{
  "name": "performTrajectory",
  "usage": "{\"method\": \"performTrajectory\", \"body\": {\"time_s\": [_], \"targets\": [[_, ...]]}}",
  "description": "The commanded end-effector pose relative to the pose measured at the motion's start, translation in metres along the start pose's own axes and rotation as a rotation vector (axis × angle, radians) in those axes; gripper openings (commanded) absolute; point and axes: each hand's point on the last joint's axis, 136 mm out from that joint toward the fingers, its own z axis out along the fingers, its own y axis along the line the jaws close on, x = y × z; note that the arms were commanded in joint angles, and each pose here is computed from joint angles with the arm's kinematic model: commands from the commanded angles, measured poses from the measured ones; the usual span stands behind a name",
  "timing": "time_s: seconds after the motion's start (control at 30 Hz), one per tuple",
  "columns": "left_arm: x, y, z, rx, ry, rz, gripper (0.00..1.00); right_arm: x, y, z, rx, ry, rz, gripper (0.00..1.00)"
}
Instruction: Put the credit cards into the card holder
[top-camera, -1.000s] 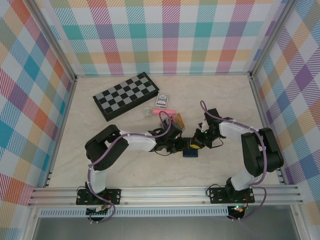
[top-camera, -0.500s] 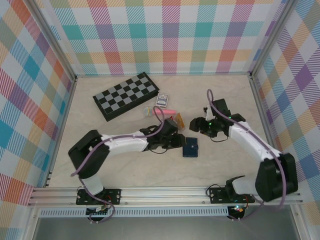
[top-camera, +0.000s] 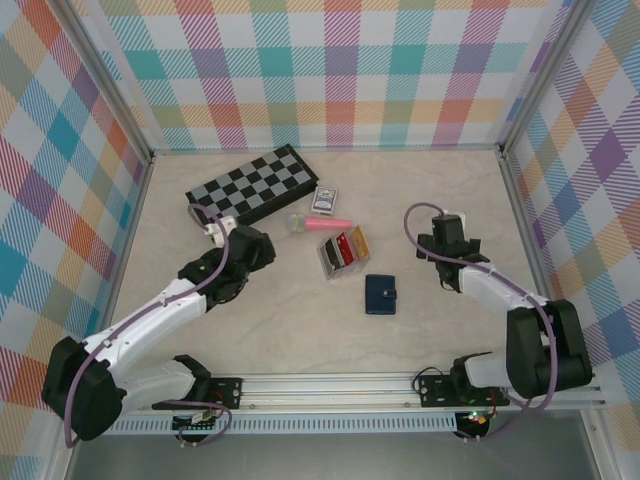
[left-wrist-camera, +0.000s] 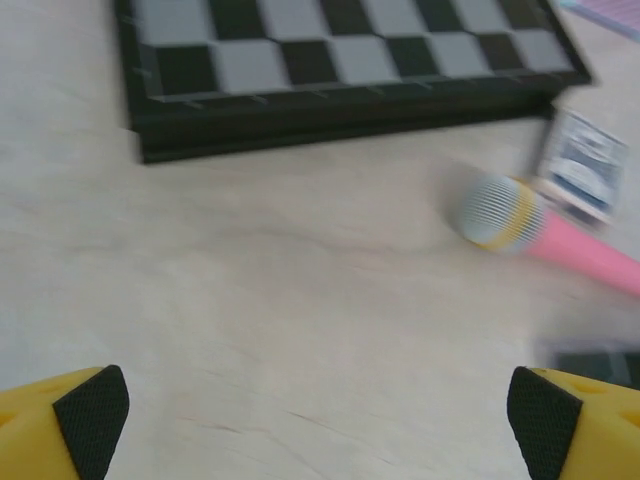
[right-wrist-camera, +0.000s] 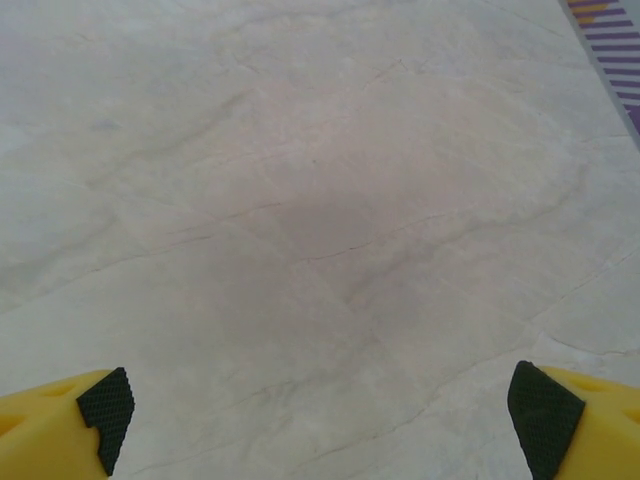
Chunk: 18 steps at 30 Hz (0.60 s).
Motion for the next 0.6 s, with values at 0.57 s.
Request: {"method": "performTrajectory", "body": {"time_s": [0.57], "targets": [[-0.05, 0.081, 0.036, -0.259, -0.329, 0.221, 1.0, -0.035, 0.026, 0.024, -0.339, -0.362, 0.037, 1.0]]}}
